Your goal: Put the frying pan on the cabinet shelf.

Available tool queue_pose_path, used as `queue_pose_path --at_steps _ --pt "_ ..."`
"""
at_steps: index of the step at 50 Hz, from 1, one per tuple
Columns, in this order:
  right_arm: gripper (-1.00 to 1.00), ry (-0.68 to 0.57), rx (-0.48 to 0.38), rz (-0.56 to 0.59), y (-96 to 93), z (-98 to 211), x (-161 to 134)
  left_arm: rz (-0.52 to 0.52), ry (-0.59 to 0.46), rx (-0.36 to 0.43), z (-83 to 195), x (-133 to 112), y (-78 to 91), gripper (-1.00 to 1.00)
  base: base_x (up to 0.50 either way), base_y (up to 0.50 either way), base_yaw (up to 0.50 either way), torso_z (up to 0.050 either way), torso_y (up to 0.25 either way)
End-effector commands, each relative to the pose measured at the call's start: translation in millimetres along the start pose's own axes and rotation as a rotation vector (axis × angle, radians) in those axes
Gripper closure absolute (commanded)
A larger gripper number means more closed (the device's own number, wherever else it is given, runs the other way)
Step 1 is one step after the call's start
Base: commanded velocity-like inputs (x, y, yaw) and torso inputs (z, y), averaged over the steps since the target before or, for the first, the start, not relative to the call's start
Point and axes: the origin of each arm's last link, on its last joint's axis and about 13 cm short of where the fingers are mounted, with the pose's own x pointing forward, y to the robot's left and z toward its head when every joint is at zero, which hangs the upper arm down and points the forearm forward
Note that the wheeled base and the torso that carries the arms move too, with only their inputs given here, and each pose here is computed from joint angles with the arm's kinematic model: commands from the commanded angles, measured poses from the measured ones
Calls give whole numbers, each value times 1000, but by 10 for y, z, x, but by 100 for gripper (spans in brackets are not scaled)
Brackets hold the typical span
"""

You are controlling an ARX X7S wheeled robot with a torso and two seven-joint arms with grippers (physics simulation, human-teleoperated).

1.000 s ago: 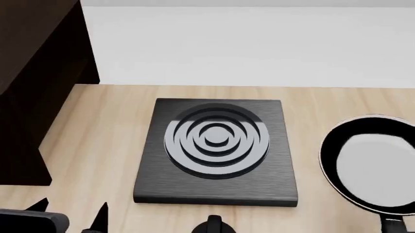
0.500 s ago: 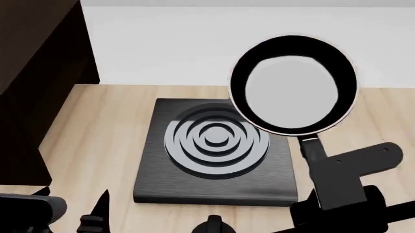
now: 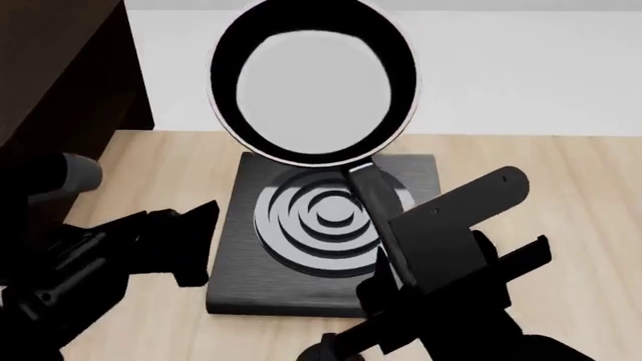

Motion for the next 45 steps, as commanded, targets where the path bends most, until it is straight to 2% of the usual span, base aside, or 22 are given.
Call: queue_pose_path --at_steps 1,3,8,13,20,25,33,35,45 --pt "100 -77 -28 8 38 140 -7 -106 34 -93 196 -20 -47 -100 0 0 0 0 10" --pt "100 -92 -34 10 48 163 -19 -98 18 -84 197 -45 -34 -100 0 0 0 0 0" --pt "100 -104 -47 22 80 200 -29 -152 56 -98 168 -132 -85 -100 0 0 0 2 2" --pt "100 -110 -45 30 105 214 -35 -204 99 -200 126 -154 -149 -100 0 0 0 0 2" --pt "100 -117 -49 32 113 236 -44 -251 135 -188 28 -175 -209 -100 0 0 0 0 1" --pt "100 -124 -51 34 124 250 -35 -263 146 -218 -39 -179 -218 -100 0 0 0 0 2" --pt "100 -117 -51 52 152 244 -41 -255 178 -267 -12 -158 -252 -100 0 0 0 1 1" --pt "100 -118 -48 56 160 241 -47 -256 171 -327 30 -148 -268 -100 0 0 0 0 0" --pt "100 -115 -61 70 212 223 -58 -290 177 -359 113 -124 -363 -100 0 0 0 0 2"
